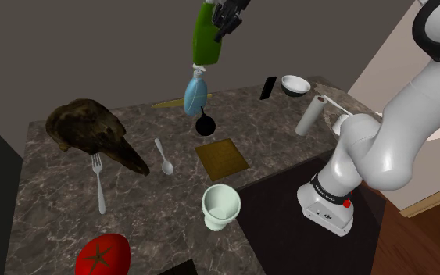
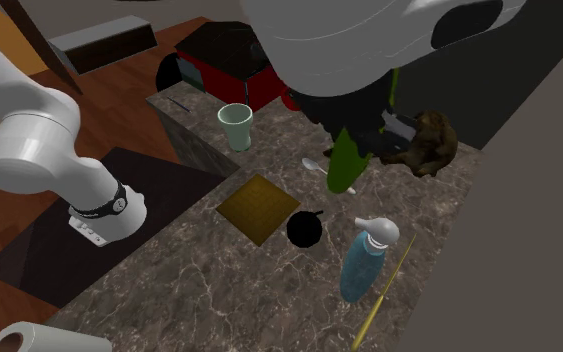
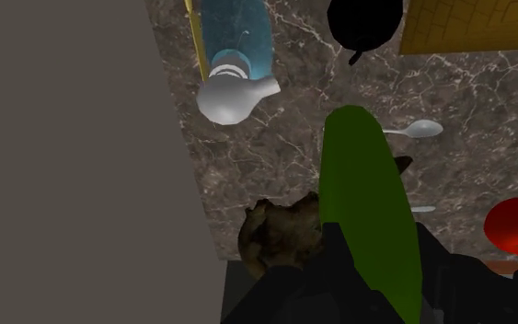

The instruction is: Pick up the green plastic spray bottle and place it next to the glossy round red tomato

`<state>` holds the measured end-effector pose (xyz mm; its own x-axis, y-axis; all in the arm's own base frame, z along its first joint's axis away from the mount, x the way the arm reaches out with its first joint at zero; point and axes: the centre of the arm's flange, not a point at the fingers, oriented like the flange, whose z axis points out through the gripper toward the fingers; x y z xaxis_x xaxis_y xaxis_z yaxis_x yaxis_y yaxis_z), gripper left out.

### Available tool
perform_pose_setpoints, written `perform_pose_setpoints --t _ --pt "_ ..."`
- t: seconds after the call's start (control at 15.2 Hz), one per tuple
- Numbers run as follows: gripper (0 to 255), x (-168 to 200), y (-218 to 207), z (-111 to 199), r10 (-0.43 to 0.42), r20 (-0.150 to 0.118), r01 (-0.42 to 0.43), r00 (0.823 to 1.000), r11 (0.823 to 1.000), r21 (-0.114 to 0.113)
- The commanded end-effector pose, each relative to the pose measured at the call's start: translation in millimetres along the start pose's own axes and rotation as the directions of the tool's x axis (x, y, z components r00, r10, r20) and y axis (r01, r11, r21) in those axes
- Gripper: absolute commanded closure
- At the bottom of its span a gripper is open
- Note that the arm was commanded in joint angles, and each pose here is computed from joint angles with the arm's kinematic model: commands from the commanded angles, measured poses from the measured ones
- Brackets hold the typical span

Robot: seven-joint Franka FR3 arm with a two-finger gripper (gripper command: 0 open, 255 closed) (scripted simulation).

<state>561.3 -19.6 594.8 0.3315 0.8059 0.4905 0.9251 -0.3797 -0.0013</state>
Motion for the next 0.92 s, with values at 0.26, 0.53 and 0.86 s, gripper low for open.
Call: perform_pose_setpoints --t 0.26,0.53,0.86 --pt "255 48 -43 42 0.000 0.000 0.000 1.000 1.000 -0.001" --pt "255 81 -72 71 0.000 0.000 0.000 1.000 1.000 -0.001" --pt "255 122 -109 107 0.000 0.000 0.000 1.000 1.000 -0.001"
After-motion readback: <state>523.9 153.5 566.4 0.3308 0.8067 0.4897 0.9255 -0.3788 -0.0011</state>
